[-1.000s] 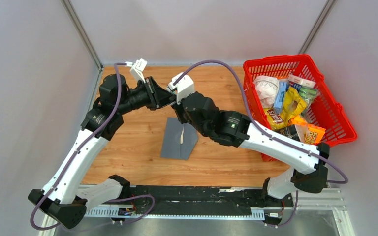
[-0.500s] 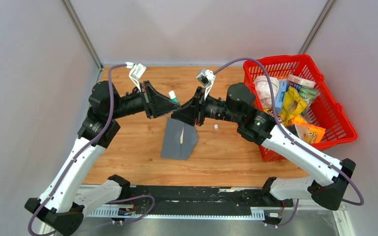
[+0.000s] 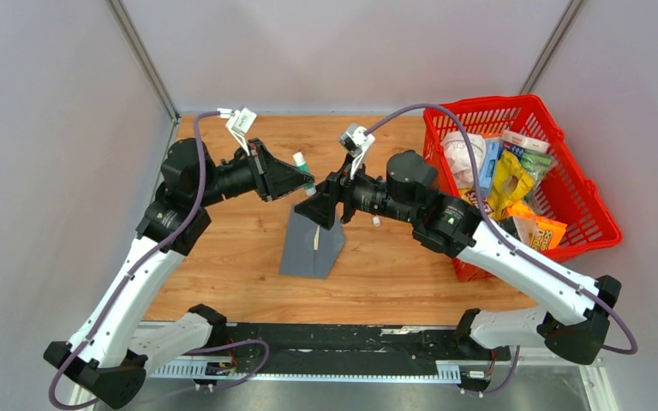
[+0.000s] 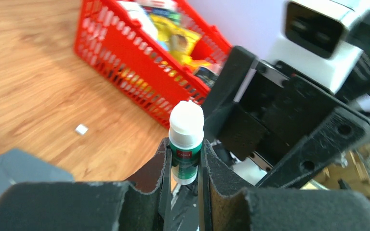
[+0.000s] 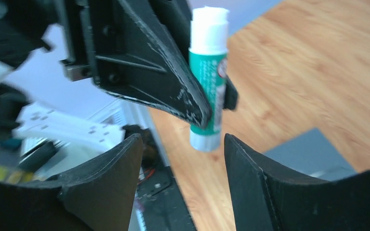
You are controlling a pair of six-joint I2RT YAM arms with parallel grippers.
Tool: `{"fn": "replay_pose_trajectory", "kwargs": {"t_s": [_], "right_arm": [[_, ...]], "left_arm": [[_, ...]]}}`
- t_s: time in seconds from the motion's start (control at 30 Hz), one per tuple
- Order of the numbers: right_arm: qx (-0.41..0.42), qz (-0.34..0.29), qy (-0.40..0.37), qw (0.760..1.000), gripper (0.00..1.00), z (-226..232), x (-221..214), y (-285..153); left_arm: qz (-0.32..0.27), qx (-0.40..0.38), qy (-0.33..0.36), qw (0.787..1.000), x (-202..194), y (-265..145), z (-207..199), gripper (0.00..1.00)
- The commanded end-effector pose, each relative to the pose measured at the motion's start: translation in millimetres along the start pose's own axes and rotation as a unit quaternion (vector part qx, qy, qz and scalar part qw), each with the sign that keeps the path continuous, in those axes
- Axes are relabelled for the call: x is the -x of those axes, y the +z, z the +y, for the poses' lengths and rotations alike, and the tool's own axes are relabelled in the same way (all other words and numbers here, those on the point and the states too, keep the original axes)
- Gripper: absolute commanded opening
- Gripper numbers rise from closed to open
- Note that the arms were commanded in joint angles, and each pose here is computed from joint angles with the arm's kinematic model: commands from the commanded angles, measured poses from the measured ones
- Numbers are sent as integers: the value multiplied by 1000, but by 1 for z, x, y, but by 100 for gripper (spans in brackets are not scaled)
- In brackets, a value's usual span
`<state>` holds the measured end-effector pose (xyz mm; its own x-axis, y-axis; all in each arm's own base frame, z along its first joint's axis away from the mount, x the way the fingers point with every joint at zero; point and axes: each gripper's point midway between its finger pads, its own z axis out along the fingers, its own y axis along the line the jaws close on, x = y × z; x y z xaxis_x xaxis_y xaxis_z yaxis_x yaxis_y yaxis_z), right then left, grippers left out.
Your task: Place the letter into the envelope and seal it
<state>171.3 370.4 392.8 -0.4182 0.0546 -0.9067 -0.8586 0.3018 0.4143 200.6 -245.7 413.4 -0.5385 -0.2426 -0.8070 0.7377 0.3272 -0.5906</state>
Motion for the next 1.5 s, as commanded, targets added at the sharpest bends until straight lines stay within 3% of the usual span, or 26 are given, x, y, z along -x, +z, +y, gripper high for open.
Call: {"fn": "replay_pose_trajectory", "kwargs": {"t_s": [0.0,0.17,0.33,0.73,1.13,1.47], "right_arm": [[-209,-64,-40,975,64,-57,29,-29],[-282,-103,-56,952,62,-75,33,-46],[-285,-76,-83,952,62,-71,21,-28],[-284,-86,-107,949,61,-64,24,-2],[-285,-86,-114,948,49,-63,24,11],[-297,-73,-116,945,46,-72,12,10]], "left_arm": [[-17,114,-60,991,7,1,37,0],[-29,160,-126,979,2,3,57,0],[-47,169,-165,971,3,4,61,0],[-57,164,-210,962,-1,5,61,0],[-56,134,-245,959,-8,11,59,0],[-64,114,-259,957,-5,11,55,0]]}}
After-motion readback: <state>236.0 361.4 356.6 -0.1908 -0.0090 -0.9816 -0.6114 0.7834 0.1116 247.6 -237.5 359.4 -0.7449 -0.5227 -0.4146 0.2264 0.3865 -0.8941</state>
